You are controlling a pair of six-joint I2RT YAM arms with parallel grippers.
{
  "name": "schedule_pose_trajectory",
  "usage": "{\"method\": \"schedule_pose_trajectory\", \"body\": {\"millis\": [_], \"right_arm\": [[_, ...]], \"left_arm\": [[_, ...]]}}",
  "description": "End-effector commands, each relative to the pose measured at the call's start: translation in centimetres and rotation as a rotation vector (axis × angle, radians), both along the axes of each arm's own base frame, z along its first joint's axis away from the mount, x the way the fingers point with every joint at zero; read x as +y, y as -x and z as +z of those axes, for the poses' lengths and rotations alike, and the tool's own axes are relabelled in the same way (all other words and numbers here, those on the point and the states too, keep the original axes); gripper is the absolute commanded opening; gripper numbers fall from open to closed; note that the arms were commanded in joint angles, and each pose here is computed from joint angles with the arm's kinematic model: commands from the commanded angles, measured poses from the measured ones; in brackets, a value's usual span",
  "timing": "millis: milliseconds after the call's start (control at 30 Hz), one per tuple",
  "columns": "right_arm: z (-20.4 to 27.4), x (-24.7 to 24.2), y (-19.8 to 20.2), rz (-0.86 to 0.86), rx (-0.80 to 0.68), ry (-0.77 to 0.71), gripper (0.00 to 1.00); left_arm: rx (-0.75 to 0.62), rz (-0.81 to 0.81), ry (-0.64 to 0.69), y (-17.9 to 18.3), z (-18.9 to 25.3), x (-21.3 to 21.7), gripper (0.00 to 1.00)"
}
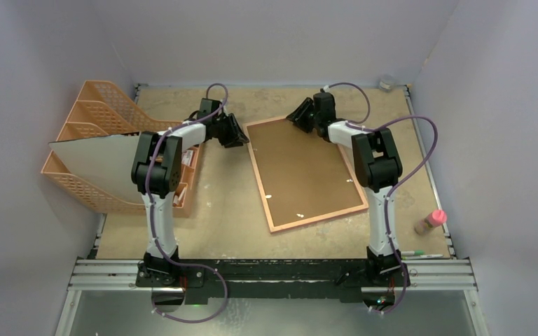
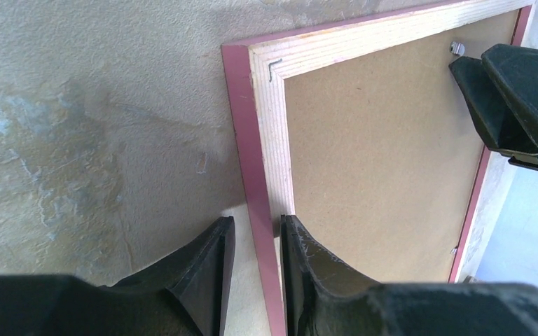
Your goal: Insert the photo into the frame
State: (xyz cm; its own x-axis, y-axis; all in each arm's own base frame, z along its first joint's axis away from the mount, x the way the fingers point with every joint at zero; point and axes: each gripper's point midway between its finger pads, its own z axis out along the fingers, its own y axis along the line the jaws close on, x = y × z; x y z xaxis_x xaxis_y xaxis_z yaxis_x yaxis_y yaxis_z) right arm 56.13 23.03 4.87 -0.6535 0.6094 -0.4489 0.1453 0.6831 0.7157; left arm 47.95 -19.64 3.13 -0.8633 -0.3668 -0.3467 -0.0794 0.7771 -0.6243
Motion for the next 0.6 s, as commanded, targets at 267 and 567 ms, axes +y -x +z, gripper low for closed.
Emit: {"method": "schedule_pose_trajectory", "body": {"millis": [267,567], "right_arm": [[-3.3,-2.4,-0.7,-0.073,0.047,0.139,0.45],[-2.2,-2.7,-0.5,-0.061,0.029,0.152,0.44]], "left_arm": [[0.045,0.019,-0.05,0.3,-2.4,1.0,0.3],[0.045,0.018,-0.052,0.3,-2.3,1.0,0.3]]}}
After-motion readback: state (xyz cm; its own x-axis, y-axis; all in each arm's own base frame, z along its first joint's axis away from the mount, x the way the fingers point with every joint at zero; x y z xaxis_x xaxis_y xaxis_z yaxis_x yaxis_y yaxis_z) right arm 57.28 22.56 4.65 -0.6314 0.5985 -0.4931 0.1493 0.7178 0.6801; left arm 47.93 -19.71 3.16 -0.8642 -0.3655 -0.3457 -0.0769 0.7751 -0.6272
